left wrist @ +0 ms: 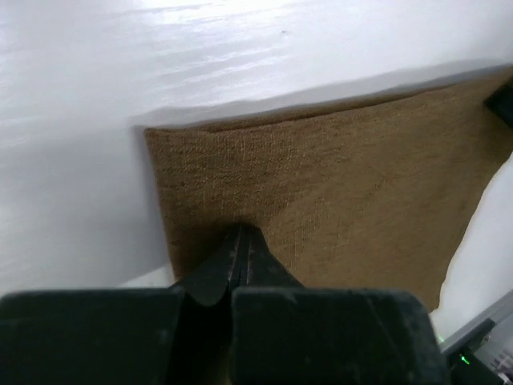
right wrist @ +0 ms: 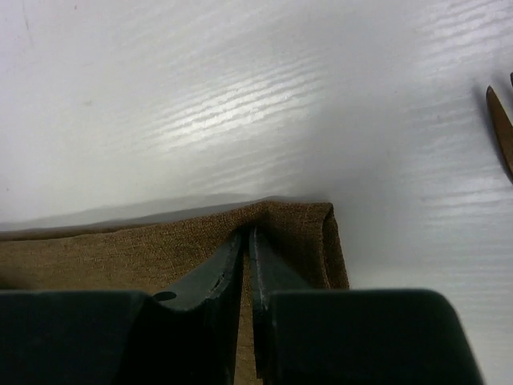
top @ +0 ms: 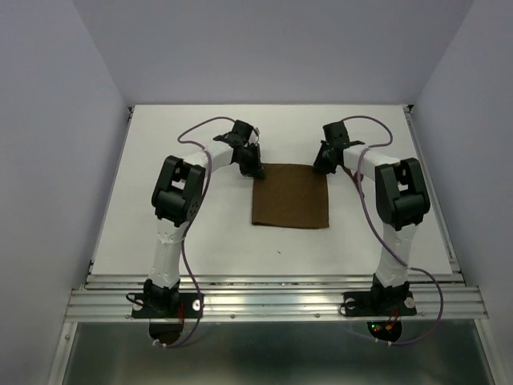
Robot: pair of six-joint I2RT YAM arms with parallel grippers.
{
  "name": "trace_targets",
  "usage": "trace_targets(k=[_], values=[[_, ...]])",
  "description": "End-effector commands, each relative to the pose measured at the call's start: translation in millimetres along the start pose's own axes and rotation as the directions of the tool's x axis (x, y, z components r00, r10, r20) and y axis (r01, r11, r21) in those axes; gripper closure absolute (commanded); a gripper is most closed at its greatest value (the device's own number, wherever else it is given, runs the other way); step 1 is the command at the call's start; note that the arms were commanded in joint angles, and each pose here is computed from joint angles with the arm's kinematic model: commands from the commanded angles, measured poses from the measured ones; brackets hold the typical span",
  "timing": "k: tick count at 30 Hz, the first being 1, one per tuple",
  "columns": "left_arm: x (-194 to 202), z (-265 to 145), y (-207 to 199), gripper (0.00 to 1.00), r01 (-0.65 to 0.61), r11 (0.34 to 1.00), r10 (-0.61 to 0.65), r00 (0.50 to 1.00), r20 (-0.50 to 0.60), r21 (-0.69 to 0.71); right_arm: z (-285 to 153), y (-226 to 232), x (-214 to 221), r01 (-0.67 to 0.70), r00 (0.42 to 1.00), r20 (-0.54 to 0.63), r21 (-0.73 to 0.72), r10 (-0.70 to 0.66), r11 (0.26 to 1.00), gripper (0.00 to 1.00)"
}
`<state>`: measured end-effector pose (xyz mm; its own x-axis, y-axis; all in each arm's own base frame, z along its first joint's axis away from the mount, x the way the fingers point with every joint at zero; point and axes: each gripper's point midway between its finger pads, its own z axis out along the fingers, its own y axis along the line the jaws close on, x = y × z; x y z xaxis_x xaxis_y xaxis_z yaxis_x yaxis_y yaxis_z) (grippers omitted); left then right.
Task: Fold the napkin into a case and place the utensils inside
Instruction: Smooth out the square-folded napkin at the center of the board.
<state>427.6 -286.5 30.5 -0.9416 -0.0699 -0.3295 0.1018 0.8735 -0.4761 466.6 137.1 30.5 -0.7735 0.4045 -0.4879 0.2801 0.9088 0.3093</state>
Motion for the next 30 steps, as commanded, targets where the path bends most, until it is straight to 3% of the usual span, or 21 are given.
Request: trace_targets(k=[1, 4, 9, 12, 21, 30], values=[[7.5, 5.6, -4.2, 1.00, 0.001, 1.000, -0.001, 1.000, -0.009, 0.013, 14.9, -13.4, -2.7, 0.029, 1.000, -0.007, 0.045, -0.029, 0.999, 0.87], [10.5, -8.3, -3.2, 1.00, -0.002, 1.000, 0.002, 1.000, 0.016, -0.010, -2.8, -5.8, -6.9, 0.041, 0.999, 0.010, 0.002, -0.041, 0.999, 0.88], [4.3, -64.7, -31.3, 1.00, -0.052, 0.998, 0.049, 0.991, 0.127, 0.022, -54.6, 12.4, -13.0, 0.040, 0.997, 0.067, -0.123, -0.032, 0.992, 0.84], [24.7, -87.5, -48.5, 1.00, -0.108, 0.993, 0.101, 0.987, 0.124, 0.052, -83.1, 7.6, 1.4, 0.036, 0.997, 0.066, -0.158, -0.026, 0.987, 0.82], [141.4, -84.7, -35.6, 1.00, -0.161, 0.980, 0.172, 0.981, -0.092, 0.117, -113.0, -18.7, 101.5, 0.011, 0.994, -0.108, -0.143, -0.027, 0.990, 0.82], [177.1, -60.0, -6.7, 1.00, -0.134, 0.987, 0.149, 0.969, -0.198, 0.087, -93.8, -58.0, 161.5, 0.023, 0.964, -0.263, -0.047, -0.035, 0.999, 0.79]])
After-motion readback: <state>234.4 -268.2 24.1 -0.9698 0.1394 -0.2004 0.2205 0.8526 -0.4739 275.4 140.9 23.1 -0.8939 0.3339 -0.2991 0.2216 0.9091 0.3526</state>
